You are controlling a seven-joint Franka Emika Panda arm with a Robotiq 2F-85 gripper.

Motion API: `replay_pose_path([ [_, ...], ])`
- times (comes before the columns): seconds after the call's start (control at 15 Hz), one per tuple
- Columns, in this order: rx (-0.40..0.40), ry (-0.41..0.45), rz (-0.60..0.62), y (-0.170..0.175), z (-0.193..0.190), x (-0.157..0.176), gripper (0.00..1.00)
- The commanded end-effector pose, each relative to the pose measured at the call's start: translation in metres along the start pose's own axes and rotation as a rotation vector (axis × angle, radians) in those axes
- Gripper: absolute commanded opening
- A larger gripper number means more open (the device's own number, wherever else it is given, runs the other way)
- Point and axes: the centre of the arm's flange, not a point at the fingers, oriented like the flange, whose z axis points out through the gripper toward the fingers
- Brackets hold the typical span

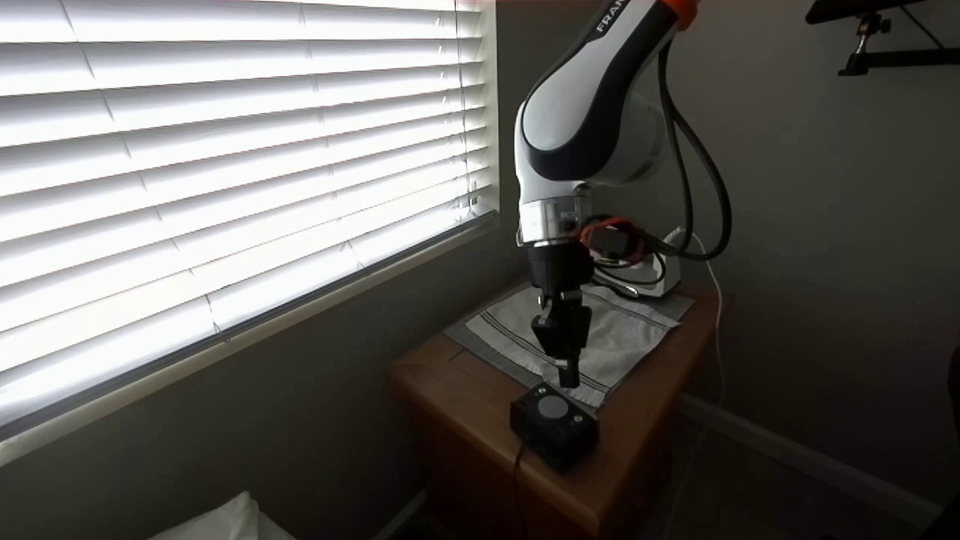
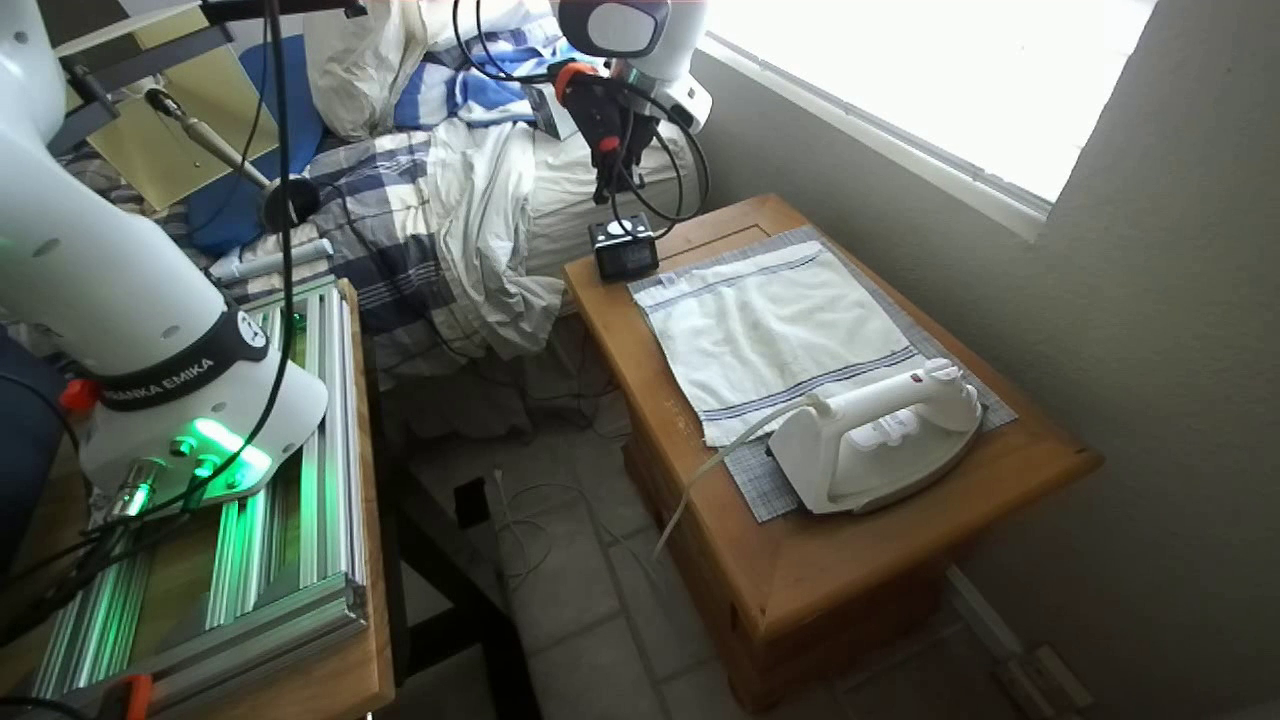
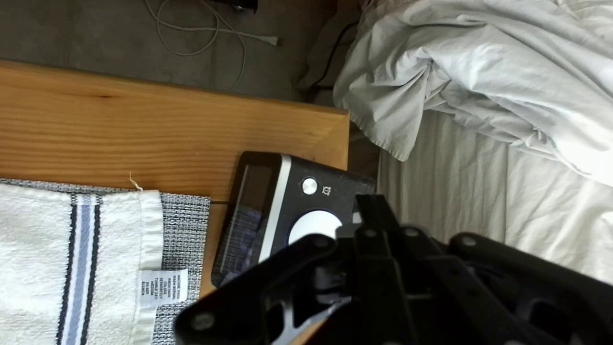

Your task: Press the left button on the alarm clock

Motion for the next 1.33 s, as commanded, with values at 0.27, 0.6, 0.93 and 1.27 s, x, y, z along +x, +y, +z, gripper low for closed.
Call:
replay_pose_path([
  [0.27,-0.111,0.055,0.04,-0.009,-0.055,-0.046,0.61],
  [0.6,-0.323,0.108,0.136,-0.014,-0.118,-0.094,0.96],
  [0.93,-0.452,0.226,0.239,-0.017,-0.165,-0.141,1.0],
  [1.27,-0.417,0.225,0.215,-0.019,-0.17,-0.136,1.0],
])
